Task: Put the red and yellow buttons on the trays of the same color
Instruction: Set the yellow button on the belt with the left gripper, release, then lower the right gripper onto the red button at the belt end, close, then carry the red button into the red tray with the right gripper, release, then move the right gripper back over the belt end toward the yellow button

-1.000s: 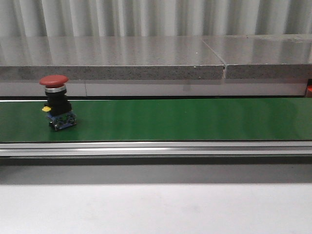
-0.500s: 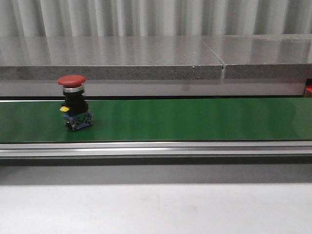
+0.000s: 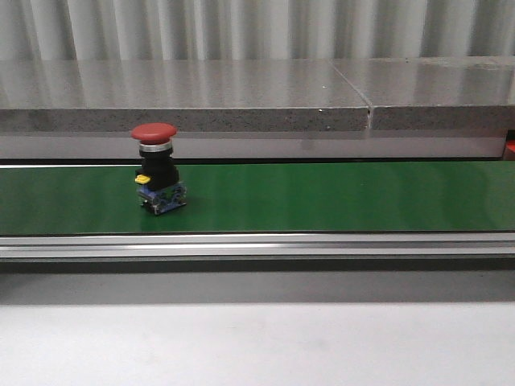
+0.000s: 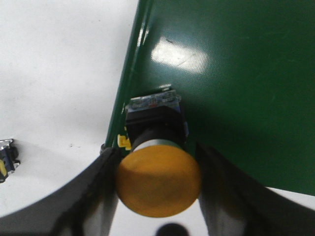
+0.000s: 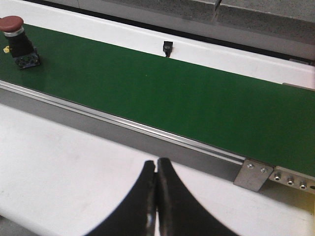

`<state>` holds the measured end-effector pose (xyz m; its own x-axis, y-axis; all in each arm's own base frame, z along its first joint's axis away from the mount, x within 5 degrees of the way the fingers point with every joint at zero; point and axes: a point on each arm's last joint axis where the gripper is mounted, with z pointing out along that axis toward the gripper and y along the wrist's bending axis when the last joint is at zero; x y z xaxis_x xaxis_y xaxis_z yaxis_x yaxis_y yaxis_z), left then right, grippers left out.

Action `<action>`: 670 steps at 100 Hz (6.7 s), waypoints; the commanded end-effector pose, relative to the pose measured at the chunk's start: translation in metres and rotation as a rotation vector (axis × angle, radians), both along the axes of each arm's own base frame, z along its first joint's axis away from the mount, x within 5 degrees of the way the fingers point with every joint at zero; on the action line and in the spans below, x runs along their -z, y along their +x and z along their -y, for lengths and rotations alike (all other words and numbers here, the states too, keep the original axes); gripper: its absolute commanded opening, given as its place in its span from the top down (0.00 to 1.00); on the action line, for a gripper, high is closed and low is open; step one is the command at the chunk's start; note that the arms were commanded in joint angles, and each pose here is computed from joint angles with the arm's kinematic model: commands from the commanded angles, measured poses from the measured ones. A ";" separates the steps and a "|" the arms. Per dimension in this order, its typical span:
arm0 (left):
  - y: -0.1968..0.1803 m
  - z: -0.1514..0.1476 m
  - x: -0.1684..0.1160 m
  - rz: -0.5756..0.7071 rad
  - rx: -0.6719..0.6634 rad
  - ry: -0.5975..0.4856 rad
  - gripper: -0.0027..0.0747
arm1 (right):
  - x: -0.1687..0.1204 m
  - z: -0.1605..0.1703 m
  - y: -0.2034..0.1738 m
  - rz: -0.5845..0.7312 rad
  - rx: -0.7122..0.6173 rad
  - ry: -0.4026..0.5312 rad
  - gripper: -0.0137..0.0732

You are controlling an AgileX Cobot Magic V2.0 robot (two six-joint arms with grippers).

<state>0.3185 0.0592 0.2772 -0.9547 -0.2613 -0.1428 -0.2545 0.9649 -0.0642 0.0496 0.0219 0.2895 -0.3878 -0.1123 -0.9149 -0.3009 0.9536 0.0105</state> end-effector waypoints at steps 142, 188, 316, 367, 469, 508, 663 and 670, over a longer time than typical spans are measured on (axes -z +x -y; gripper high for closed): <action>-0.155 0.108 -0.104 0.965 0.503 -0.014 0.99 | -0.013 0.000 0.003 0.082 0.011 0.019 0.92; -0.240 0.089 -0.057 1.052 0.503 -0.015 0.99 | -0.015 0.000 0.006 0.097 0.017 0.033 0.92; -0.252 0.086 -0.054 1.082 0.503 -0.014 0.99 | -0.058 -0.079 0.246 -0.563 -0.250 -0.071 0.20; -0.252 0.086 -0.054 1.082 0.503 -0.014 0.99 | -0.010 -0.090 0.290 -0.698 -0.294 -0.159 0.20; -0.252 0.086 -0.054 1.082 0.503 -0.014 0.99 | -0.069 0.078 0.282 -0.459 0.366 -0.038 0.67; -0.252 0.086 -0.054 1.082 0.503 -0.014 0.99 | -0.067 0.168 0.265 -0.426 0.726 0.111 0.67; -0.252 0.086 -0.054 1.082 0.503 -0.014 0.99 | 0.045 0.257 0.356 -0.520 0.872 0.302 0.20; -0.252 0.086 -0.054 1.082 0.503 -0.014 0.99 | 0.039 0.257 0.354 -0.505 0.872 0.299 0.20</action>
<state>0.0645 -0.0258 0.3177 -0.4067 0.1375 -0.9032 0.3432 0.9392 -0.0115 0.4058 -0.2354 0.2011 -0.6369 0.6276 -0.4477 0.6166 0.7633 0.1929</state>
